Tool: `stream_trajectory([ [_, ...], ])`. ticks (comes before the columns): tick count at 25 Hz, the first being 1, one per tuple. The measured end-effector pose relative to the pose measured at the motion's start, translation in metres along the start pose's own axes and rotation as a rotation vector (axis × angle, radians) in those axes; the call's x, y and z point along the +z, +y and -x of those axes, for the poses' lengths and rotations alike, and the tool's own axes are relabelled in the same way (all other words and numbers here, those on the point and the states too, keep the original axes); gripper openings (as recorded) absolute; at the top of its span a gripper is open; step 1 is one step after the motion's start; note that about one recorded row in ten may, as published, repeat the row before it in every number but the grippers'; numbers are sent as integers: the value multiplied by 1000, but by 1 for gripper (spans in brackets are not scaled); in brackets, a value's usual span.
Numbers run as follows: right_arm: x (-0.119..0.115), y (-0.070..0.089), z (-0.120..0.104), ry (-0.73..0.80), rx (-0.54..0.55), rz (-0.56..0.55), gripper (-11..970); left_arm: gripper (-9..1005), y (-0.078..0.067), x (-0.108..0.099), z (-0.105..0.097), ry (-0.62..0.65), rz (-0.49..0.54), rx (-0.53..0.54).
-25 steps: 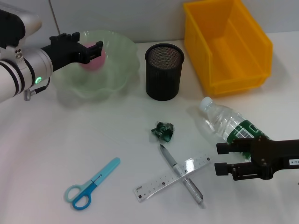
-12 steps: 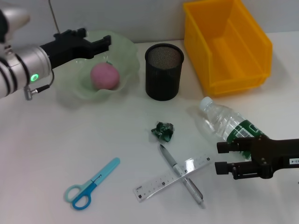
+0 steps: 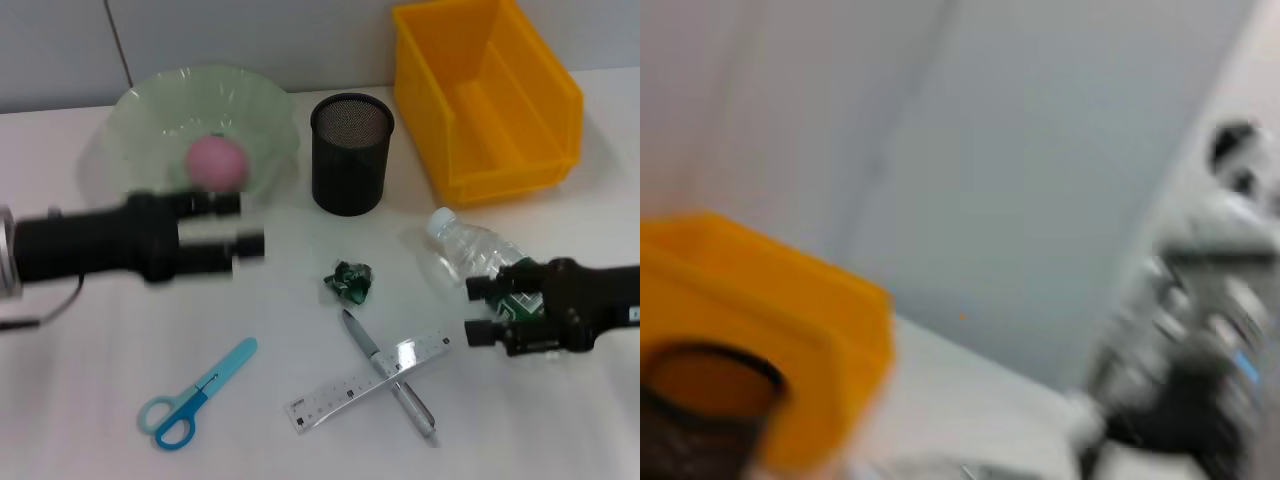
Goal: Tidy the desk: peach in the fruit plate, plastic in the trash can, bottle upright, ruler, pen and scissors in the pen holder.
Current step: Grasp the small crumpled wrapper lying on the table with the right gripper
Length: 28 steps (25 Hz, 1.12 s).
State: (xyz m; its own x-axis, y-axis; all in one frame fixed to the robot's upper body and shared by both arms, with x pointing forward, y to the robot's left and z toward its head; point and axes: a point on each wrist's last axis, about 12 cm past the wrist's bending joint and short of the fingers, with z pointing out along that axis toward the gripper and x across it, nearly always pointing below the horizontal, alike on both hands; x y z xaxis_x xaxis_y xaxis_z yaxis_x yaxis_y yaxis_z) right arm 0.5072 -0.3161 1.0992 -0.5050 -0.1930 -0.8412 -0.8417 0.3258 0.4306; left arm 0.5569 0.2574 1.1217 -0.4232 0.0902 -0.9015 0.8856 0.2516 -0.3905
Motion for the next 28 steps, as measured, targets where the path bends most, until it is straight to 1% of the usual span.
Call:
stream_trajectory([
  [1,-2,-2,15,20,-26,-9,753,812,-4,0,-6,25,-26,9],
  [2,-2,-4,23,32,-39,-15,753,812,-9,1,-14,51,-52,18],
  [3,-2,-4,23,32,-39,-15,753,812,-11,1,-18,64,-64,21],
  [5,-1,-7,41,77,-60,-26,752,812,-16,4,-27,87,-85,37],
  [6,5,-12,63,145,-77,-38,752,811,-19,4,-36,92,-88,50],
  [7,5,-12,63,145,-77,-38,752,811,-19,4,-36,92,-88,50],
  [10,22,-20,95,264,-112,-59,752,811,-21,1,-44,82,-71,63],
  [13,45,-26,118,380,-165,-91,752,811,-20,-7,-46,69,-43,53],
  [17,77,-29,133,509,-235,-124,753,811,-19,-19,-46,30,-5,39],
  [21,105,-28,135,577,-297,-156,753,810,-19,-22,-48,12,10,30],
  [22,105,-28,135,577,-297,-156,753,810,-20,-22,-48,11,9,29],
  [26,123,-29,127,616,-336,-170,753,810,-20,-21,-49,9,7,23],
  [28,125,-30,125,614,-339,-174,753,810,-20,-20,-49,9,6,23],
])
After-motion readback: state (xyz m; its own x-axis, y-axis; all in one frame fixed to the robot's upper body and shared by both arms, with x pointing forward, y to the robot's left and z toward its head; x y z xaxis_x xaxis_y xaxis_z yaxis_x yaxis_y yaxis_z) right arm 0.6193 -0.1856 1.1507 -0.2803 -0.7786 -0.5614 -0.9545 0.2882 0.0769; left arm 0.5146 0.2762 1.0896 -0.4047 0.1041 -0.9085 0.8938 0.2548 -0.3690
